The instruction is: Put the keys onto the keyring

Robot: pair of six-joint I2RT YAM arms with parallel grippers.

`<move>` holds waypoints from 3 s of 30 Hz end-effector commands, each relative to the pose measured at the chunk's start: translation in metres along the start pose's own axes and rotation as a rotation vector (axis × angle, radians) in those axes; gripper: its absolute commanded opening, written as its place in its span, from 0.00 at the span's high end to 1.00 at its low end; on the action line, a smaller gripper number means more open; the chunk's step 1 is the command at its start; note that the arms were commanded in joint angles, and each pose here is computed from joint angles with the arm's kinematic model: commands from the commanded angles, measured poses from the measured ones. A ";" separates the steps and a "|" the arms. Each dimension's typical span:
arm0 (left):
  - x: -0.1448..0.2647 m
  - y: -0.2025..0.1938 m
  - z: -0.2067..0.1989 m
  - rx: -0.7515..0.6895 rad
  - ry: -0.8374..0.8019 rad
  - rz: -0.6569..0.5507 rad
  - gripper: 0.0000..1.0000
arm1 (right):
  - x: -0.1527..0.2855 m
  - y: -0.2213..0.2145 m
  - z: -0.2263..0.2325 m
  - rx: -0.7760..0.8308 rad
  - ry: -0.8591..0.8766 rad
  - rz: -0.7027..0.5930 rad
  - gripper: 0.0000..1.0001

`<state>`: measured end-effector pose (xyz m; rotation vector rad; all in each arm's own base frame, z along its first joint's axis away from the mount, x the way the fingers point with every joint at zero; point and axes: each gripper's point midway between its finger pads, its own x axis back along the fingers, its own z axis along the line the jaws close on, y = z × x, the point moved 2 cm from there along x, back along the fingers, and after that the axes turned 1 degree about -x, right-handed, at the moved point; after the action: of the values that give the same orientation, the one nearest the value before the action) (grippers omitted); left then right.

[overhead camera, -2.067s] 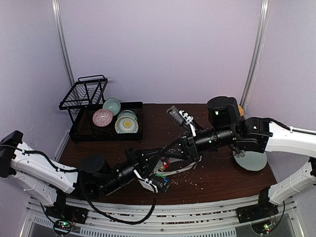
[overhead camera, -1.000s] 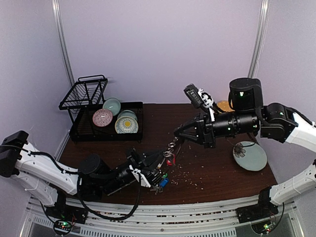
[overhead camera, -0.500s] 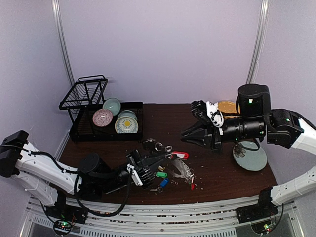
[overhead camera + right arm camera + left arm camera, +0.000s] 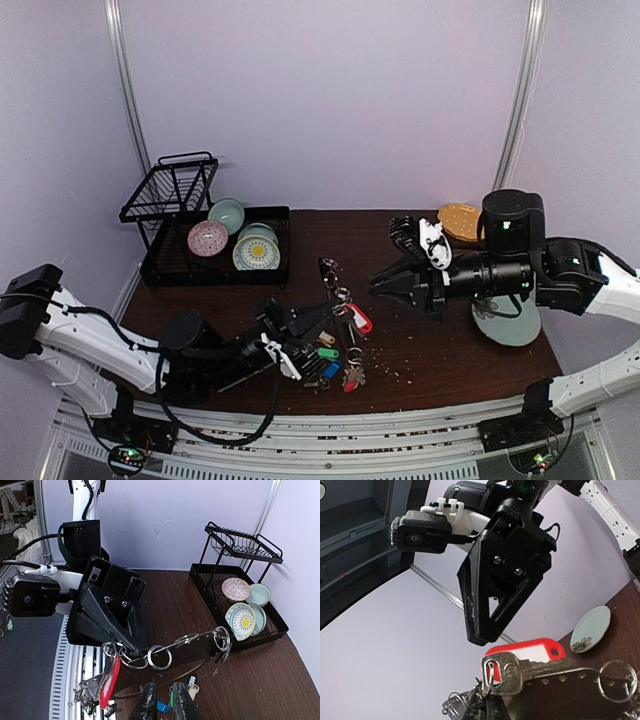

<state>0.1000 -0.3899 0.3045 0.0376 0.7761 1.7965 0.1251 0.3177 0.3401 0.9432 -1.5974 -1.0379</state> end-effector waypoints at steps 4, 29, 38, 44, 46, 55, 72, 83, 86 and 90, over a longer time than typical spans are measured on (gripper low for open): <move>-0.001 0.019 0.048 0.033 0.212 -0.076 1.00 | -0.003 0.016 0.008 -0.076 0.051 -0.091 0.86; 0.000 0.021 0.049 0.054 0.214 -0.090 1.00 | -0.014 0.017 0.023 -0.183 0.157 -0.159 0.86; 0.000 0.022 0.051 0.057 0.222 -0.094 1.00 | -0.025 0.023 0.037 -0.162 0.215 -0.109 0.91; 0.001 0.020 0.052 0.061 0.225 -0.090 1.00 | -0.026 0.028 0.039 -0.154 0.202 -0.111 0.92; 0.000 0.020 0.051 0.061 0.226 -0.085 1.00 | -0.027 0.029 0.041 -0.135 0.191 -0.101 0.92; 0.003 0.033 0.053 0.256 0.151 -0.188 1.00 | 0.004 0.042 0.040 -0.002 0.146 -0.132 0.88; -0.004 0.059 0.057 0.534 -0.046 -0.265 1.00 | 0.003 0.057 0.030 0.125 0.164 -0.004 0.67; -0.003 0.066 0.061 0.596 -0.096 -0.257 1.00 | 0.006 0.060 0.032 0.140 0.176 -0.016 0.68; -0.003 0.066 0.060 0.592 -0.107 -0.259 1.00 | 0.003 0.061 0.031 0.149 0.169 -0.014 0.71; -0.003 0.066 0.060 0.585 -0.107 -0.259 1.00 | 0.001 0.063 0.030 0.143 0.169 -0.023 0.75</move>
<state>0.0705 -0.3838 0.3539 0.4727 1.1062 1.3384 0.0874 0.3427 0.3817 1.0892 -1.5324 -0.8196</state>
